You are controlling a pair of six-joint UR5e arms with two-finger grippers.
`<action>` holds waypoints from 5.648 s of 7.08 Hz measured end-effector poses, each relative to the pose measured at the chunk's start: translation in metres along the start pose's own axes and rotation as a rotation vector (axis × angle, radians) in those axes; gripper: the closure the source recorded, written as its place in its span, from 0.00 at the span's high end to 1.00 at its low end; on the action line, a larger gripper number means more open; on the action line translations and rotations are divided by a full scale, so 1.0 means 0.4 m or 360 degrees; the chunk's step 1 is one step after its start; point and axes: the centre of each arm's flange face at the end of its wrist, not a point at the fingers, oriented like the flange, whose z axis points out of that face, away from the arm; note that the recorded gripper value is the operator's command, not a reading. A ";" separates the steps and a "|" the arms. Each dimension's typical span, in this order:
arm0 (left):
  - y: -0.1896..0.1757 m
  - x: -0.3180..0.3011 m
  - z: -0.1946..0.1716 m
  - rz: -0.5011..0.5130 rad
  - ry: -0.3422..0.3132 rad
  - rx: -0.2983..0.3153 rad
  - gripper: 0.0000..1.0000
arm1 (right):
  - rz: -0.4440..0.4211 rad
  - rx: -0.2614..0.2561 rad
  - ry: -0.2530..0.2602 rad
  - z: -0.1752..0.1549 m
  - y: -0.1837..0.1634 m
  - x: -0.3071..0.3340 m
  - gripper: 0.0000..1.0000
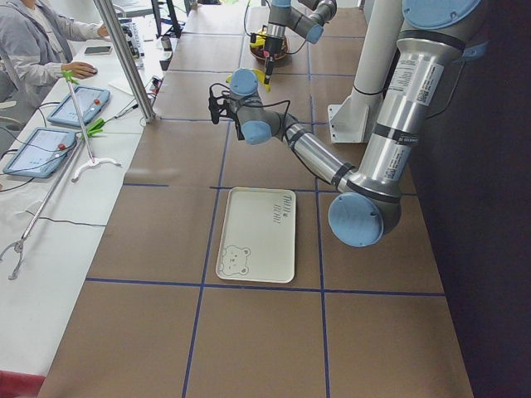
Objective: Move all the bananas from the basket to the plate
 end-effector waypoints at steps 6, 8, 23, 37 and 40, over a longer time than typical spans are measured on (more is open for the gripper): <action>0.137 0.281 0.096 -0.0228 0.0183 -0.0025 1.00 | 0.0029 0.0067 -0.0074 0.039 0.081 -0.149 0.00; 0.195 0.318 0.146 -0.0238 0.0205 -0.0007 0.99 | 0.0033 0.0087 -0.0096 0.035 0.087 -0.174 0.00; 0.199 0.311 0.180 -0.0255 0.0189 0.0015 0.00 | 0.0018 0.0071 -0.0118 0.037 0.106 -0.179 1.00; -0.152 -0.830 -0.063 -0.0259 -0.0748 0.0279 0.00 | -0.0068 -0.0173 0.0633 -0.160 -0.129 0.198 1.00; -0.202 -0.972 -0.065 -0.0225 -0.0847 0.0214 0.13 | -0.0080 -0.0177 0.0643 -0.172 -0.126 0.210 1.00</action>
